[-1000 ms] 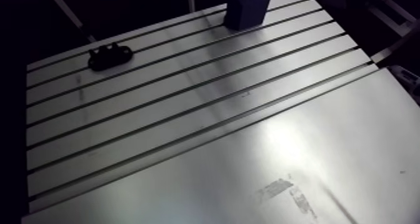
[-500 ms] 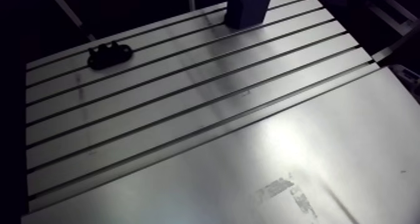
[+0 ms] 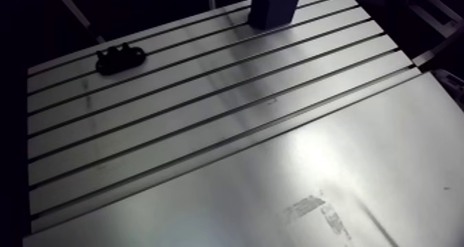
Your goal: Pick up the M10 bolt and insert it into the hole until fully seated.
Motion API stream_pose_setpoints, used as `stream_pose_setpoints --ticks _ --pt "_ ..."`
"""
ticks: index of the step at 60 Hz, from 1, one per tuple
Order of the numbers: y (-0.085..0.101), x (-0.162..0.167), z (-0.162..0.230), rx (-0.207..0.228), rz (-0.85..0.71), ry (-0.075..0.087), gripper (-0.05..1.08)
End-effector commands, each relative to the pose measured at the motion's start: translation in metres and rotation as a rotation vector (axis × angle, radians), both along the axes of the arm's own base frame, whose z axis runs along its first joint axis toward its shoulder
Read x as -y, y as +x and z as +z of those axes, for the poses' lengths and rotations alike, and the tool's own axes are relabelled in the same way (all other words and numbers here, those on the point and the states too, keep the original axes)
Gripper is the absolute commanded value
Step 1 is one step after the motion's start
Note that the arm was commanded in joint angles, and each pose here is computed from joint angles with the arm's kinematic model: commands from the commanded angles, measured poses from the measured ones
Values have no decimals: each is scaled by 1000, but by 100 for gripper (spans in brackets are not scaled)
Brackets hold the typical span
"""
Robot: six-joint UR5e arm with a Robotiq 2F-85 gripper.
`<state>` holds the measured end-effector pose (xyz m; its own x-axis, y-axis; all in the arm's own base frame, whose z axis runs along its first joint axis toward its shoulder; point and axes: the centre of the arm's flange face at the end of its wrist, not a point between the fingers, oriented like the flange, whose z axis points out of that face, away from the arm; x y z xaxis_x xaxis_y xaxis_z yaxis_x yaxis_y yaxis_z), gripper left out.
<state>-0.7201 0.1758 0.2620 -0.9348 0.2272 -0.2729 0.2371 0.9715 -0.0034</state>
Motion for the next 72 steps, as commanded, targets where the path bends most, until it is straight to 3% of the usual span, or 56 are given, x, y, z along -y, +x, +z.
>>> stream_pose_setpoints --ticks 1,46,47,48,49,50,51,52,72 --pt "0 0 -2 2 -1 -1 108" --pt "1 -1 -10 11 -7 -4 105" --pt "1 -1 -10 11 -8 -2 94" --pt "1 -1 -10 11 -8 -2 94" --pt "1 0 -10 12 -7 -2 60" --pt "1 1 -10 14 -4 0 17" --pt "1 1 -10 14 -4 0 17" --pt "2 3 -12 15 -3 -4 3" --pt "4 3 -10 -24 7 12 0"
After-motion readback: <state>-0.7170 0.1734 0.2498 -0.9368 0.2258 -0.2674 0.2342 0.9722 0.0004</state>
